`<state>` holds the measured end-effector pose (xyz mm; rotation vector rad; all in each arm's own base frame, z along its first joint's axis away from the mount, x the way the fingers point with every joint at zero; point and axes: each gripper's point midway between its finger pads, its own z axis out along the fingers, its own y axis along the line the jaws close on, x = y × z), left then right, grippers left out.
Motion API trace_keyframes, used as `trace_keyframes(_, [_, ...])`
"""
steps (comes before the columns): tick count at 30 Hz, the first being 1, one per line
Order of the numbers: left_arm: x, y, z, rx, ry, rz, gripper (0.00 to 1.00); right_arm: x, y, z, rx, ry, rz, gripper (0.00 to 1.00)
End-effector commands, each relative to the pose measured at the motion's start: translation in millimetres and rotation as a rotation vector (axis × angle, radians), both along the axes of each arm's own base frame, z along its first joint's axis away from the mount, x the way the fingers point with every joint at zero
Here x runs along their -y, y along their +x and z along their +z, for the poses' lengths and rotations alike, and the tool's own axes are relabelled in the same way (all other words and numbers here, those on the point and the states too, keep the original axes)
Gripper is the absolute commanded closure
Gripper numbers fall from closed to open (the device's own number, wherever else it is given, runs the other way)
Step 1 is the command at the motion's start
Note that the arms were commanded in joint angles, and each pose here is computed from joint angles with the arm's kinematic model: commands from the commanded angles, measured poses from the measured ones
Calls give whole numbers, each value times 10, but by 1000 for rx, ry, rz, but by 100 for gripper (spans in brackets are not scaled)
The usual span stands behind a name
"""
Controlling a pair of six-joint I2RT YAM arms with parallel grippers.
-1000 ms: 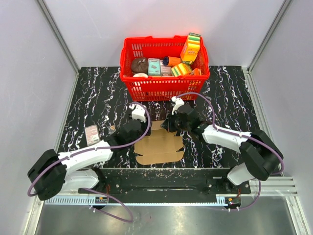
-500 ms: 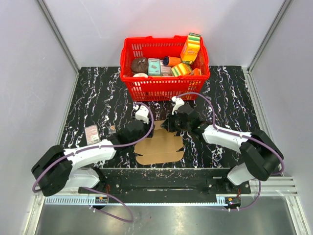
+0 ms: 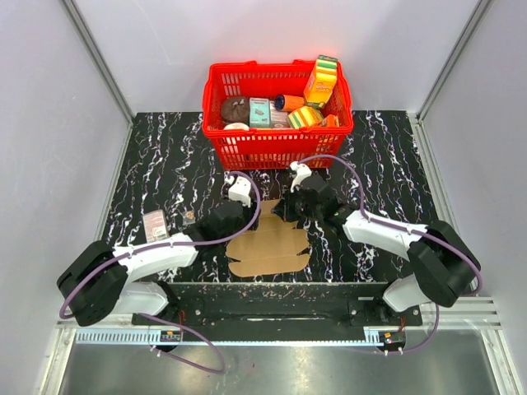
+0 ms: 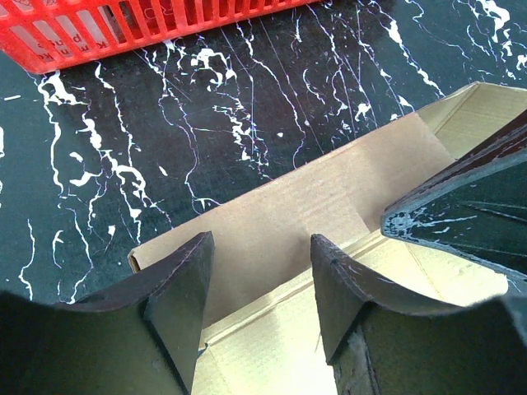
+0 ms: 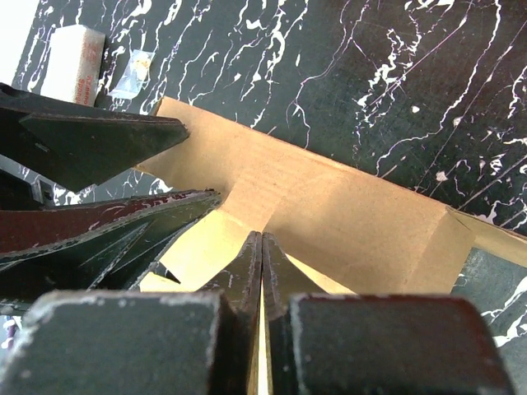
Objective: Fold the paper box
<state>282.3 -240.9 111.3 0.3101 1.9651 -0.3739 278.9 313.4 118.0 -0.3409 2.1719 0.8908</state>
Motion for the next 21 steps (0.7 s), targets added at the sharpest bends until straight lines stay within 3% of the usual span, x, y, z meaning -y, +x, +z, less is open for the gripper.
trace_keyframes(1, [23,27,32,11,-20,-1,45,24,18,278,66,38,-19,97])
trace_keyframes(10, [45,20,29,6,-28,-9,46,659,17,566,160,-31,-262,94])
trace_keyframes(14, [41,17,25,6,-28,-9,46,864,-223,469,89,-8,-307,95])
trace_keyframes(21, [27,6,37,10,-24,-10,46,820,-648,71,-96,72,-235,98])
